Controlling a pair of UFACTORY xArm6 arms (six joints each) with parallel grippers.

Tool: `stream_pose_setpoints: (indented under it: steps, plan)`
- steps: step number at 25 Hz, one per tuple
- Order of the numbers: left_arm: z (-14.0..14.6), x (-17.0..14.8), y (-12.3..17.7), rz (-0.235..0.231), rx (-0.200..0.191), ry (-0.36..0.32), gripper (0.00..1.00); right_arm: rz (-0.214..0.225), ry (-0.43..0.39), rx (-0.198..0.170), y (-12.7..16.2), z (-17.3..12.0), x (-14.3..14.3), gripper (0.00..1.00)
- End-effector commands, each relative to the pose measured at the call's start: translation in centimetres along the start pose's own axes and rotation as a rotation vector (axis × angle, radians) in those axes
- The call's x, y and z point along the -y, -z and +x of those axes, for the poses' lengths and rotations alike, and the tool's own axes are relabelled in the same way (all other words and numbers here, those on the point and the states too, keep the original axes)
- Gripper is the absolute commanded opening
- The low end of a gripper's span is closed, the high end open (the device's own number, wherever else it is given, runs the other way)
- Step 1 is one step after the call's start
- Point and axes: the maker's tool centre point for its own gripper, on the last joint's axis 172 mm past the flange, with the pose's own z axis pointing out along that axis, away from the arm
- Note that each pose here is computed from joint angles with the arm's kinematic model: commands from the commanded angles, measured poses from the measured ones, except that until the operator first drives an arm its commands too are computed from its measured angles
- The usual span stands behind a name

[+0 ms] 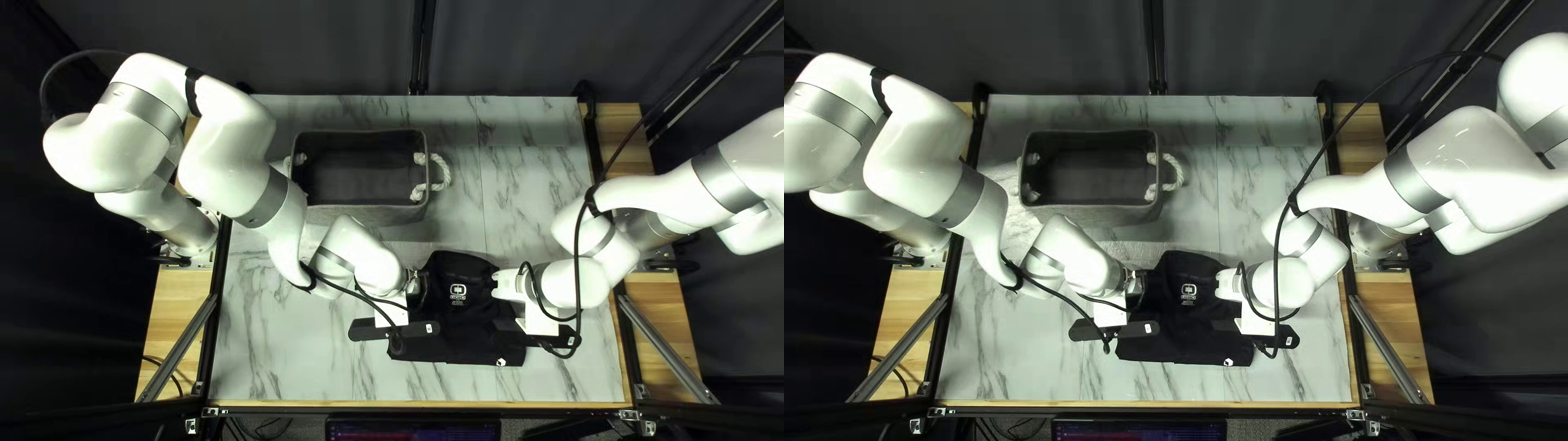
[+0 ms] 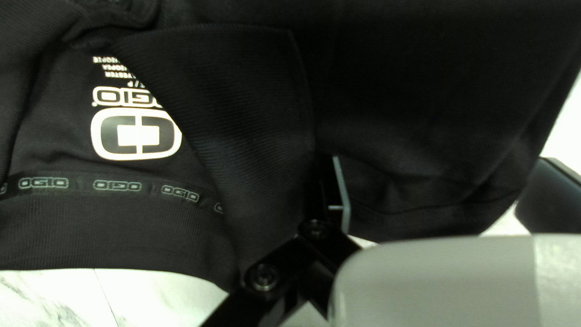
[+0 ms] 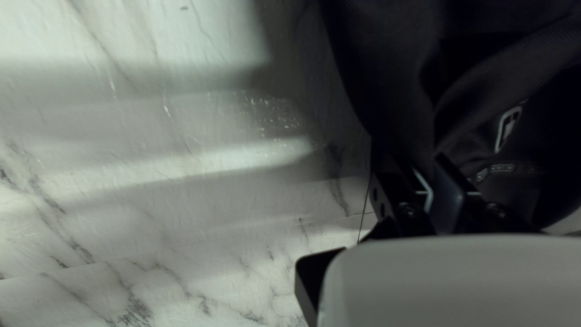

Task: Pick up a folded sweatshirt and place it into a fabric basket

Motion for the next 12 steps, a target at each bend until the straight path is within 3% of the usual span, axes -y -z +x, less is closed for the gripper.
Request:
stream_pose_setpoints:
  steps: [1, 8, 12]
  plan:
    - [0.1, 0.2, 0.2, -0.007, -0.007, -0.009, 0.00, 0.001, 0.001, 0.000, 0.0, 0.0, 0.0, 0.00]
    - [0.2, 0.3, 0.3, -0.017, -0.012, -0.021, 0.00, 0.000, 0.000, 0.001, 0.1, 0.0, 0.1, 0.00]
    - [0.3, -0.2, 2.3, -0.007, -0.018, -0.035, 0.00, -0.005, -0.001, 0.003, 0.4, -0.2, 0.2, 0.00]
